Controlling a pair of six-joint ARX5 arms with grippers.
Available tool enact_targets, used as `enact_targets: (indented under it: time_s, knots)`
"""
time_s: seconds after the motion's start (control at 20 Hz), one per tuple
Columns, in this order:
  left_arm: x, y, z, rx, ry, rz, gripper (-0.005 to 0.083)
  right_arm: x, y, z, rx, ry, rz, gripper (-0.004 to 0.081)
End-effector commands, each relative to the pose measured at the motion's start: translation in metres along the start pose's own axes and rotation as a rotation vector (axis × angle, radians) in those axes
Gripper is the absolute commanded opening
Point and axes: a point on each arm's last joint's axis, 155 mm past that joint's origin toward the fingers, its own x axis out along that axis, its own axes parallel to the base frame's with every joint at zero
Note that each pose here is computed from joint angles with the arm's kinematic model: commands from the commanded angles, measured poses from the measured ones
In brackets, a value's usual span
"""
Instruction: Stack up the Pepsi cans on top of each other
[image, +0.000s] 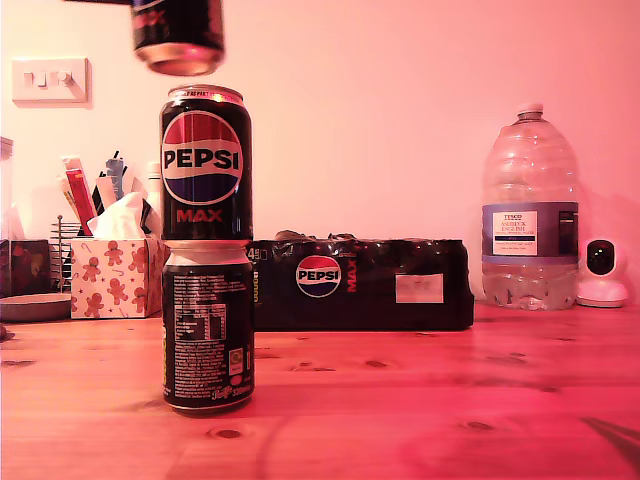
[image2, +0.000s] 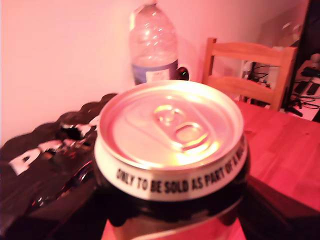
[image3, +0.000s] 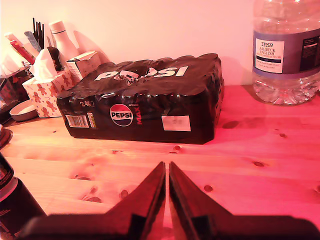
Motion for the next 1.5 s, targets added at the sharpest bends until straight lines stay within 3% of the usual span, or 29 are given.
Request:
enact_targets:
  time_s: [0.0,0.4,1.45]
  knots:
    - [0.002,-0.001,0.021,0.036,-0.059,0.0,0.0245,0.002,-0.001,-0.005,0.005,0.008,-0.002,-0.0013]
    - [0.016,-0.002,0.008,0.035,-0.025,-0.01,0.0246,0.002,0.0,-0.005,0.005,0.008,0.003,-0.0013]
    - [0.018,-0.008,-0.019,0.025,0.084,-0.005,0.0254,0.002,0.0,-0.005,0.005,0.009,0.005,-0.0013]
